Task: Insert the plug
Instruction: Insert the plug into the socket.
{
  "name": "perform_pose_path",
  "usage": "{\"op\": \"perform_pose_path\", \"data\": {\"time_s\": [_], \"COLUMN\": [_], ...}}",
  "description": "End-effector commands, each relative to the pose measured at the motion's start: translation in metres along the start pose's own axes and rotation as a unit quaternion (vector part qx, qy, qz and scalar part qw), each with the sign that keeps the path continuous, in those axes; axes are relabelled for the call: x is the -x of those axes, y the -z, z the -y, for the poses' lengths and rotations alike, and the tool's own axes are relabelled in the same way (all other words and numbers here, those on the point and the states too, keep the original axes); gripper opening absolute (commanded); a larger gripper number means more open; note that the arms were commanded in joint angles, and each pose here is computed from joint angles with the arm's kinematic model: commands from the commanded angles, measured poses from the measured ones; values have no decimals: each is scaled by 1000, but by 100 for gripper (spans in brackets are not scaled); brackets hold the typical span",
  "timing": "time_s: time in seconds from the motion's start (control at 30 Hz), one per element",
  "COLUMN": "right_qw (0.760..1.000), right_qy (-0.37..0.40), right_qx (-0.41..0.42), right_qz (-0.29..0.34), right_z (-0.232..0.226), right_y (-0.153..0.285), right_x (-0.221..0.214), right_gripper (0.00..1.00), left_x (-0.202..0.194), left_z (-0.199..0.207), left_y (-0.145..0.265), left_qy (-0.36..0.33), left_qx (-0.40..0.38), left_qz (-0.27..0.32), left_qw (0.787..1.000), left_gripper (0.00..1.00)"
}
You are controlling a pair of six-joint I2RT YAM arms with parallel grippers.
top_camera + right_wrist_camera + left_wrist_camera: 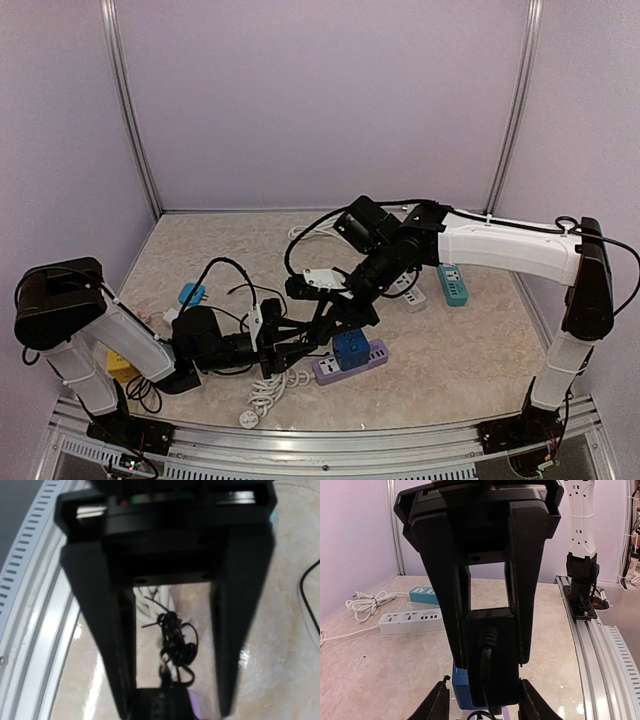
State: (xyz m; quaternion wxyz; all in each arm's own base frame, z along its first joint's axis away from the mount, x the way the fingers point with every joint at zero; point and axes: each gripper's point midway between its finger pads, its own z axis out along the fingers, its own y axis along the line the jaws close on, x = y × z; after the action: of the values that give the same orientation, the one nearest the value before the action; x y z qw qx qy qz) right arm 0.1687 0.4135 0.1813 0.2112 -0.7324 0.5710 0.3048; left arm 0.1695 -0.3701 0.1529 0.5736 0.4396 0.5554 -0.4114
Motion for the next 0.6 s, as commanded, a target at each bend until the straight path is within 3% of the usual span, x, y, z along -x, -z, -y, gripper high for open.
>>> {"op": "perform_pose_path", "data": {"time_s": [0.0, 0.1, 0.3, 0.4, 0.5, 0.53, 0.57], "right_qw": [1000, 1000, 1000, 1000, 1000, 999, 999], "right_qy": [-2, -1, -6, -17, -25, -28, -30], "right_qx": [-1, 1, 5, 6, 4, 4, 3], "right_qz": [14, 18, 13, 5, -11, -17, -22], "right_z": [2, 2, 2, 2, 4, 4, 4], "right_y": [2, 2, -2, -4, 0, 2, 4], "right_x": [5, 7, 3, 0, 0, 0, 0], "right_gripper": [0, 0, 0, 1, 43, 65, 78], "left_x": [5, 6, 5, 4, 2, 0, -2], "left_z": [3, 4, 4, 2, 0, -1, -2], "left_y": [-5, -5, -5, -4, -3, -2, -2], "left_qy": [-1, -2, -7, -10, -10, -10, -9], "left_qx": [-11, -12, -13, -6, 6, 9, 13], "left_qz": [11, 13, 13, 10, 7, 4, 0], "left_qw": [1000, 1000, 1000, 1000, 1000, 1000, 1000], "left_gripper": [36, 30, 0, 0, 0, 0, 0]}}
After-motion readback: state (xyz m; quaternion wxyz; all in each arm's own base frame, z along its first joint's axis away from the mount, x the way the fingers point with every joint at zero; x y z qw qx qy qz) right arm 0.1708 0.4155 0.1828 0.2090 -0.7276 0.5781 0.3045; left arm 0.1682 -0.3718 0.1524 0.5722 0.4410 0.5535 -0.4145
